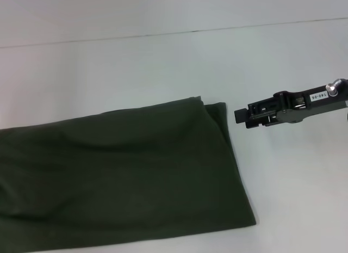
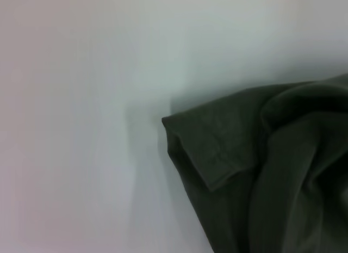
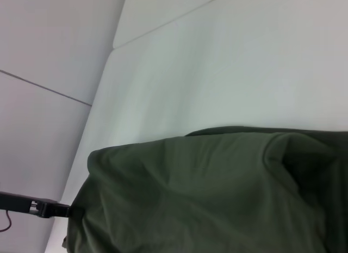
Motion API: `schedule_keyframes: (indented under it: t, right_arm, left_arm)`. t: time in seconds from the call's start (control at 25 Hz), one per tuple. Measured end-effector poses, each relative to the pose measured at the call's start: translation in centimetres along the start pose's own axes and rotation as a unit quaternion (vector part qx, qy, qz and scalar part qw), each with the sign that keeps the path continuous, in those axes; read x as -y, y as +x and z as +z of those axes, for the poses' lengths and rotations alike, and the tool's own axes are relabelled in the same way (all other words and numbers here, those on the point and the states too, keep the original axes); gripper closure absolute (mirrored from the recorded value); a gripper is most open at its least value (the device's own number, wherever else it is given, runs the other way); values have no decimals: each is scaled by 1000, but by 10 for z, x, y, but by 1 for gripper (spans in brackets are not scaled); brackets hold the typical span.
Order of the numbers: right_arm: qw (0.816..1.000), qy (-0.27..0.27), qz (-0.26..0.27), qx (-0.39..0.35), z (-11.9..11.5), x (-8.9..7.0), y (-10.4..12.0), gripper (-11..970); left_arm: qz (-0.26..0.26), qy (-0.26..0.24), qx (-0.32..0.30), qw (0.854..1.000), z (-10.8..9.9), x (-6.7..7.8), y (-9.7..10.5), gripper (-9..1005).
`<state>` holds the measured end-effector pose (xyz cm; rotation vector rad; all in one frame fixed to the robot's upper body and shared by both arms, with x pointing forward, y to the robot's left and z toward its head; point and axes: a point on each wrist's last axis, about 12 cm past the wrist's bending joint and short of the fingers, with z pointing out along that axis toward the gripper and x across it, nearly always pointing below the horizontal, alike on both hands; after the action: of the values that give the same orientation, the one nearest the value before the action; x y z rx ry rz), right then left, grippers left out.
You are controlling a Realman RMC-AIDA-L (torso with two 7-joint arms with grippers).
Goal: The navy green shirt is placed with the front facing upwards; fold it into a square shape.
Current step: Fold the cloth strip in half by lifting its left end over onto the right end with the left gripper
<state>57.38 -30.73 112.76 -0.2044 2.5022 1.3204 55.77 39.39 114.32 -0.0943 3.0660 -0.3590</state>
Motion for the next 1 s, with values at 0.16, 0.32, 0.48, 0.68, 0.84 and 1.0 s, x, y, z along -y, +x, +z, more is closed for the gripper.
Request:
schedule_keyframes:
  t: [0.16,0.32,0.48,0.68,0.84,1.0]
  right_arm:
    - [1000,2,1,1,-1,0,0,387]
    - [1000,6,1,0,-4,2,0,387]
    - [1000,20,9,0,-11,7,2,387]
    - [1000,25,17,4,-17,10,4,387]
    - [1000,25,17,4,-16,10,4,387]
    - [1000,24,14,2,-15,9,2,387]
  left_arm:
    - [-4,-2,5,1000,-3,-4,1,944]
    - [-1,1,3,1000,-4,-4,2,944]
    - [-4,0,3,1000,-4,-6,4,944]
    - [-10,-7,12,1000,-7,-10,6,945]
    - [-10,-6,11,1000,-7,-10,6,945]
    - [-8,4,9,1000,-8,-11,9,945]
